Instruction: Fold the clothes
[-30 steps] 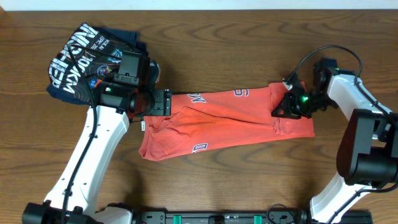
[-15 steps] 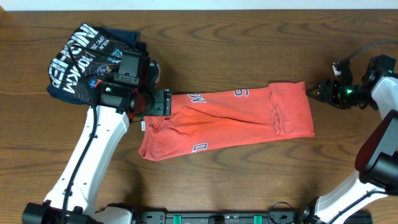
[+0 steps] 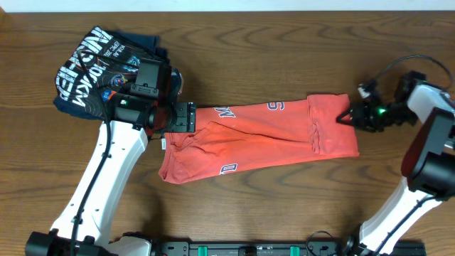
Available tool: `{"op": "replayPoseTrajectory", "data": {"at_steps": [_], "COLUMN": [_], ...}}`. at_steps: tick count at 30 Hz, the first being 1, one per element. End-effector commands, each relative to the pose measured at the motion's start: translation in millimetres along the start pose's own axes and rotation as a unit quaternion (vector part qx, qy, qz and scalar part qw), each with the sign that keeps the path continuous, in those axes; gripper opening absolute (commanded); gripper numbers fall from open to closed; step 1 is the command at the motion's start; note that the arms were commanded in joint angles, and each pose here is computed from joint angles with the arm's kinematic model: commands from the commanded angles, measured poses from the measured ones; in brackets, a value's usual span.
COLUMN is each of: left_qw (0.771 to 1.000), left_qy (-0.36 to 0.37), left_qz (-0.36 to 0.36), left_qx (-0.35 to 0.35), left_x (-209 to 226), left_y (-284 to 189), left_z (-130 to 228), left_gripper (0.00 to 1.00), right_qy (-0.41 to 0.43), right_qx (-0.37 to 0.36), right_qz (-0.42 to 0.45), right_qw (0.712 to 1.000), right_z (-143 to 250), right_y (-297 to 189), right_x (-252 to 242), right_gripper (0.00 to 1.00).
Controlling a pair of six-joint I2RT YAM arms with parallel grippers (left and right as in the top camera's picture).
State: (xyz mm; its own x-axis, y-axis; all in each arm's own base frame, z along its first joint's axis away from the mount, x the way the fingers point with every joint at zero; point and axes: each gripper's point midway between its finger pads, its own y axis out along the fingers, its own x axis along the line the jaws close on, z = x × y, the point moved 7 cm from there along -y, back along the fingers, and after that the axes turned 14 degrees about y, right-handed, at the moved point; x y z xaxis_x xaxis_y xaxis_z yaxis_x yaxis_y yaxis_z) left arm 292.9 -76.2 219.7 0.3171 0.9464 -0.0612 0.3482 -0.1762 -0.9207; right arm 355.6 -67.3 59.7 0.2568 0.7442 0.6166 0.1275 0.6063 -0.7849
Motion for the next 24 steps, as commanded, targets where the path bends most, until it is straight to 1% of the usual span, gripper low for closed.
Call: {"op": "replayPoseTrajectory", "data": {"at_steps": [1, 4, 6, 11, 15, 18, 21, 24], "left_qw": [1.000, 1.000, 1.000, 1.000, 1.000, 1.000, 1.000, 1.000], "left_qy": [-0.002, -0.002, -0.001, -0.001, -0.002, -0.001, -0.001, -0.001], "left_qz": [-0.004, -0.004, -0.004, -0.004, -0.004, -0.004, -0.004, -0.004], "left_qx": [-0.009, -0.009, -0.009, -0.009, -0.009, -0.010, -0.013, -0.014], "left_x": [1.4, 1.4, 1.3, 1.3, 1.3, 1.4, 1.5, 1.5], "left_y": [-4.9, -4.9, -4.9, -4.9, -4.9, -4.9, -4.9, -5.0], "left_z": [-4.3, -4.3, -4.3, -4.3, -4.3, -4.6, -5.7, -6.2], "left_gripper": [0.80, 0.80, 0.80, 0.80, 0.80, 0.80, 0.80, 0.80], "right_qy": [-0.025, -0.023, -0.016, 0.016, 0.036, 0.028, 0.018, 0.014], "right_qx": [0.027, 0.021, 0.015, -0.017, -0.042, -0.058, -0.057, -0.038], "right_qz": [0.013, 0.013, 0.013, 0.023, 0.081, 0.100, 0.137, 0.169], "right_qw": [0.999, 0.999, 1.000, 0.999, 0.995, 0.993, 0.989, 0.985], "right_z": [5.2, 3.4, 0.9, -12.5, -20.9, -23.5, -20.1, -15.2], "right_y": [14.2, 11.7, 7.5, -20.7, -59.8, -78.4, -80.8, -68.5], "right_x": [-3.9, -6.2, -8.5, -12.5, -12.2, 4.2, 18.7, 36.0], "right_gripper": [0.25, 0.08, 0.01, 0.01, 0.01, 0.01, 0.01, 0.01]}}
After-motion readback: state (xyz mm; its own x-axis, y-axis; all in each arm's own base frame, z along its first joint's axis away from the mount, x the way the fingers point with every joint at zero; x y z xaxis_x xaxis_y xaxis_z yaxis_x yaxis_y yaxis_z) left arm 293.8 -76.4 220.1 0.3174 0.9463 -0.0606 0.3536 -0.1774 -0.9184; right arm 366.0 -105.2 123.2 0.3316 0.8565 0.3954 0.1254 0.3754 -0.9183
